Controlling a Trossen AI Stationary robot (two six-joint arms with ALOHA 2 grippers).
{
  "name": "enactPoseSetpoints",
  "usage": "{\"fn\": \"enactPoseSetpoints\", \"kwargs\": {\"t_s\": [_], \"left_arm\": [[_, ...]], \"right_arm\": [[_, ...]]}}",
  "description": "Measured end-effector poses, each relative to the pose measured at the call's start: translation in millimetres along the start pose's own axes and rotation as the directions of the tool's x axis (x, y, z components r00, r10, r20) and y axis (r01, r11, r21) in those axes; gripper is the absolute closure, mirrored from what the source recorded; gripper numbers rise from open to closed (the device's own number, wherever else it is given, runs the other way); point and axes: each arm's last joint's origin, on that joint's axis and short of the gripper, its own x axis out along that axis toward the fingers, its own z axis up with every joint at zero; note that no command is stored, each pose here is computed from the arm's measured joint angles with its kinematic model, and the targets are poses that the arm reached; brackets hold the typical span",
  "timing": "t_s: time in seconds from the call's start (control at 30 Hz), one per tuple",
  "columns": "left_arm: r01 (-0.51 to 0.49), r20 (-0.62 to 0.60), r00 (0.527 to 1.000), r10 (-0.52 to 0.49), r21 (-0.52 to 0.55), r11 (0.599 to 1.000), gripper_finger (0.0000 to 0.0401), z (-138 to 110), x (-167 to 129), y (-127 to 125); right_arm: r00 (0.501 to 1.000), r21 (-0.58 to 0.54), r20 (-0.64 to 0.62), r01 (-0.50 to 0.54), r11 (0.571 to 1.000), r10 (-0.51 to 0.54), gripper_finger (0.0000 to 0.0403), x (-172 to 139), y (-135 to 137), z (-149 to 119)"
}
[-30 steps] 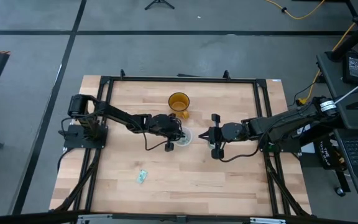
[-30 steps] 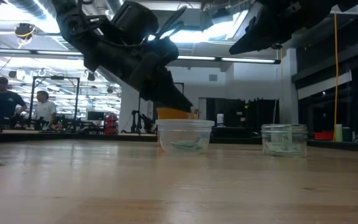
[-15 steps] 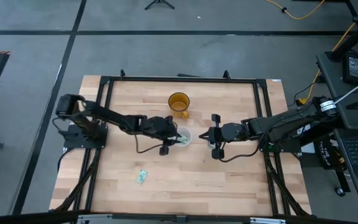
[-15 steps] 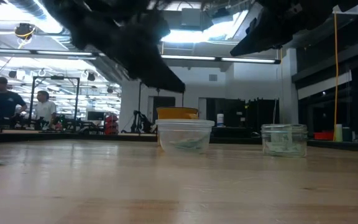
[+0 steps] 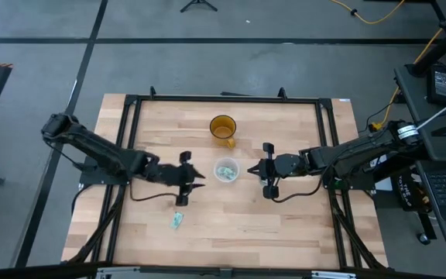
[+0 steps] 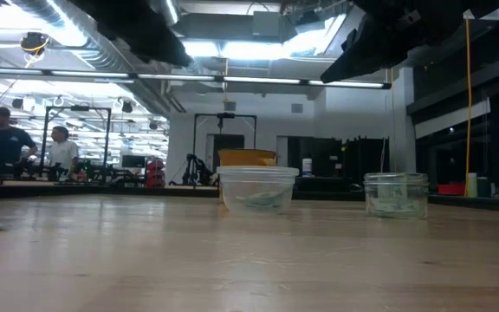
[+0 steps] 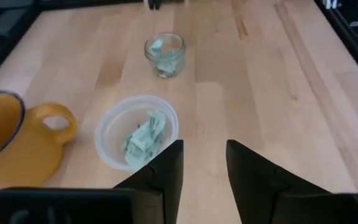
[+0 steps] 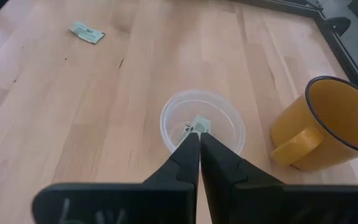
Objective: Pick and place Stevia / Truvia into bins
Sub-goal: Put the green stevia packet into the glass container
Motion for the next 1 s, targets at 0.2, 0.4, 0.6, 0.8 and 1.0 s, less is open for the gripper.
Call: {"fn": "enactPoseSetpoints", "kwargs": {"t_s": [0.2,0.4,0.6,0.8,1.0], "left_arm": [[-0.011,-0.077,0.997,0.009,-0.033,0.999,0.0286,-2.6,-19.0,-30.3],[-0.084,-0.261,0.964,0.057,-0.096,0.992,0.0286,1.9,-36.4,-48.7],[-0.103,-0.424,0.905,-0.020,-0.265,0.959,0.0286,4.5,-35.1,-69.9],[-0.217,-0.660,0.747,-0.079,-0.354,0.910,0.0300,-11.3,-13.6,-86.9],[-0.264,-0.768,0.628,-0.123,-0.359,0.895,0.0310,-31.8,11.5,-100.9]], "right_arm": [[1.000,0.004,0.003,0.000,1.000,0.000,0.0384,0.0,0.0,0.3],[1.000,0.007,0.003,0.000,1.000,0.000,0.0384,0.0,0.0,0.3],[1.000,0.022,-0.001,0.000,1.000,0.000,0.0384,0.0,0.0,-0.1],[1.000,0.023,-0.006,0.000,1.000,0.000,0.0384,0.0,0.0,-0.6],[1.000,0.025,-0.009,0.000,1.000,0.000,0.0384,0.0,0.0,-0.9]]}}
